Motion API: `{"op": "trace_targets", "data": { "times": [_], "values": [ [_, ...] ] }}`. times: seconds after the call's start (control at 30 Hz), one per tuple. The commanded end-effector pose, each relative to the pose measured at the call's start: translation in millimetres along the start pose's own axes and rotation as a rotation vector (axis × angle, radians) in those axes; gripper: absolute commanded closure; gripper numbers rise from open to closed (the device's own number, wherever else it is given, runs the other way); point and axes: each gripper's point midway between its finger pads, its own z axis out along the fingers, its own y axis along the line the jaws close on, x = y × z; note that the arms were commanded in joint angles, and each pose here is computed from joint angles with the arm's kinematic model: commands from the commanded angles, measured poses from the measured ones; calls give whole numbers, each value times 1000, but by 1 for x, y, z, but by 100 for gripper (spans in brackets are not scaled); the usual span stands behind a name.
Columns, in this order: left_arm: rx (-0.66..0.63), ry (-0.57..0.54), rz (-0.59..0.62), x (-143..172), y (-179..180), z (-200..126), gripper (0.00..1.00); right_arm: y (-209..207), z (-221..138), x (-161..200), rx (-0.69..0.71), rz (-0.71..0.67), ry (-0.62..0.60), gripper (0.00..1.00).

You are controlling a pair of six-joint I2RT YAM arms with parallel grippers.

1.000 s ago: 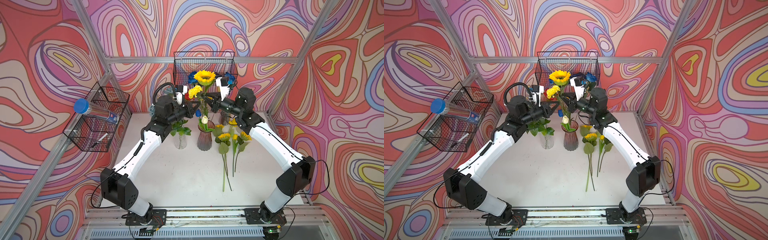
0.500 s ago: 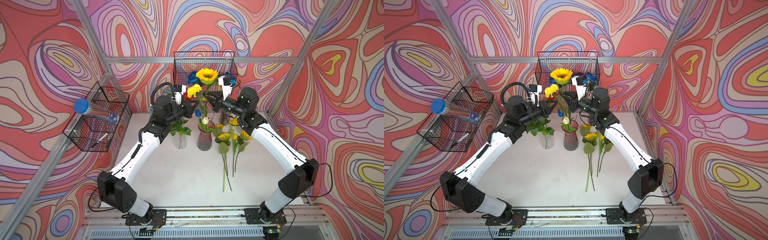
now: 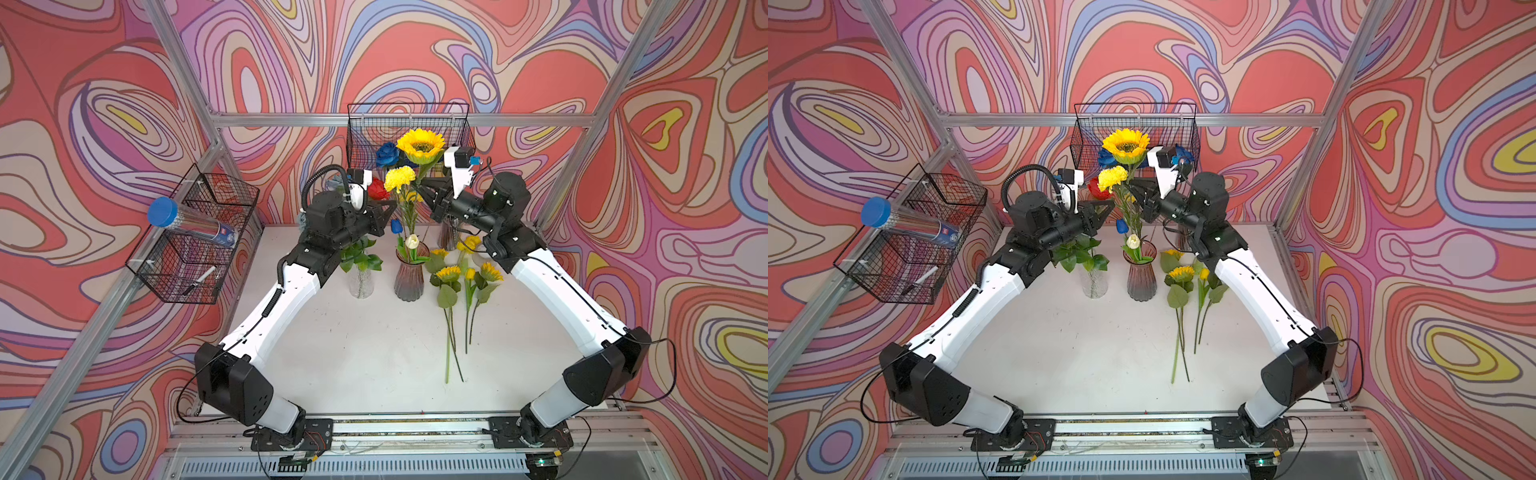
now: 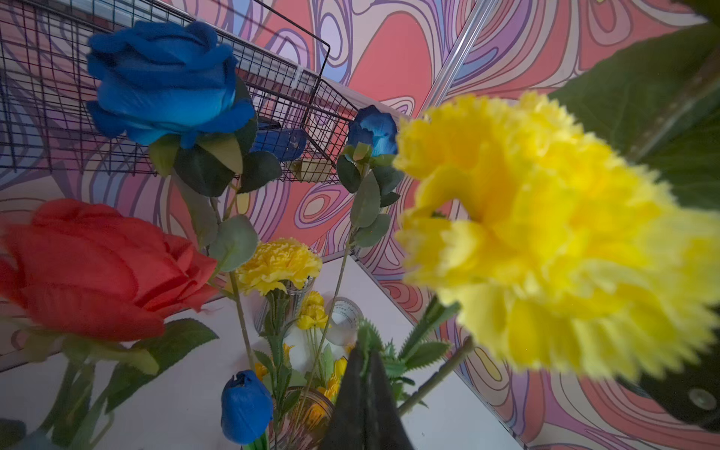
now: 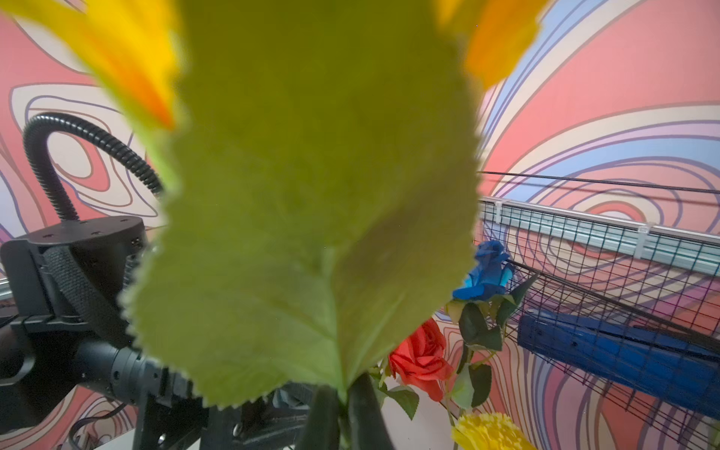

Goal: Pick out yellow flowers from the vase
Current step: Adjust the flower in the vase.

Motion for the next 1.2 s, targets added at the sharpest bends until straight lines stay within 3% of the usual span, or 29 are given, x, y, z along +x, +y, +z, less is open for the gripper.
{"op": "trace_targets", "data": {
  "times": [0.0,0.17,0.53,1.17],
  "values": [
    [7,-48,39,-19,-13,-12,100,6,-6,-23,4,-31,-52,100],
    [12,-57,48,-26,-17,-15,100,6,-6,-21,3,-24,-54,100],
    [7,-57,56,-26,-17,-17,100,2,-4,-18,13,-20,-61,88],
    [1,-79,73,-40,-19,-16,100,1,-13,-36,61,-85,-67,92]
  ]
}}
